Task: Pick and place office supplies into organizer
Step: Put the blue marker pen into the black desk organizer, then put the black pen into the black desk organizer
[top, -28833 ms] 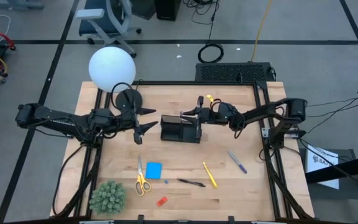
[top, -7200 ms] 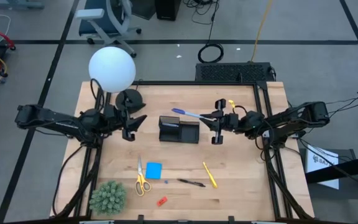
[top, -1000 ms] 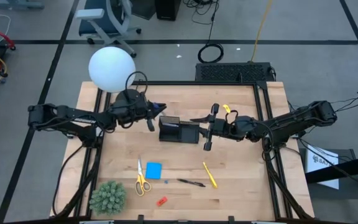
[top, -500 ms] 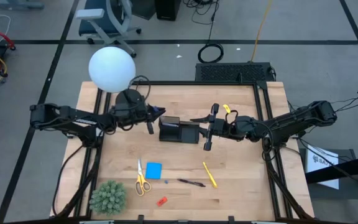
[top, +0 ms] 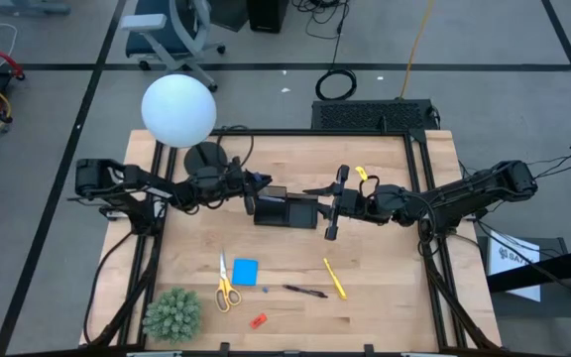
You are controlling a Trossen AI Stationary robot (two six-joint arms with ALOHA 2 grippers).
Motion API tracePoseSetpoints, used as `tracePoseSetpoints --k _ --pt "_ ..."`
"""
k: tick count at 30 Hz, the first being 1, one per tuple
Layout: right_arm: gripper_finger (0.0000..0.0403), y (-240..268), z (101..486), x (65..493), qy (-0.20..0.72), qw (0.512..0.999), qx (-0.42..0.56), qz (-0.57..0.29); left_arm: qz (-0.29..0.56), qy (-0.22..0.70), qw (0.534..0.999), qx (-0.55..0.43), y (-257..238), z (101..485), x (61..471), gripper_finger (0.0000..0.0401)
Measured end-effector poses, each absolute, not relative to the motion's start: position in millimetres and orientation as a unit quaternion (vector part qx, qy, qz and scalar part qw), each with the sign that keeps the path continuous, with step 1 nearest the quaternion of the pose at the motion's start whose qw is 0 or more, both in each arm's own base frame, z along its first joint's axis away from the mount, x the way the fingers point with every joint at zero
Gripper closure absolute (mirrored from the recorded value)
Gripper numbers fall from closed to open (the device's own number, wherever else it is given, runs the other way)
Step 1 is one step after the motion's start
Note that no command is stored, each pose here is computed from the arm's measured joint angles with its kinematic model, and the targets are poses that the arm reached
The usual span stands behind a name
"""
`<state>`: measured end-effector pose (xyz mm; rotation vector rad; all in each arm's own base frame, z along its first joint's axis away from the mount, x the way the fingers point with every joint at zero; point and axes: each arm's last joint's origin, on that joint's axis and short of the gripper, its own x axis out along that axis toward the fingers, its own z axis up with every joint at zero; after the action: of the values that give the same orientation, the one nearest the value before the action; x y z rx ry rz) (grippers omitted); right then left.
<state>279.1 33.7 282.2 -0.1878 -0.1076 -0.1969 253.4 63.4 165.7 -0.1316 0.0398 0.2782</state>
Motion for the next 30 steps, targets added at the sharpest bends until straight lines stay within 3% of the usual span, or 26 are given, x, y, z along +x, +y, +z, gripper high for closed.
tracePoseSetpoints --k 30 --pt "0.0330 33.0 282.2 279.2 -0.053 0.989 -0.096 -0.100 0.127 0.019 0.989 -0.071 64.1 165.7 253.4 0.0340"
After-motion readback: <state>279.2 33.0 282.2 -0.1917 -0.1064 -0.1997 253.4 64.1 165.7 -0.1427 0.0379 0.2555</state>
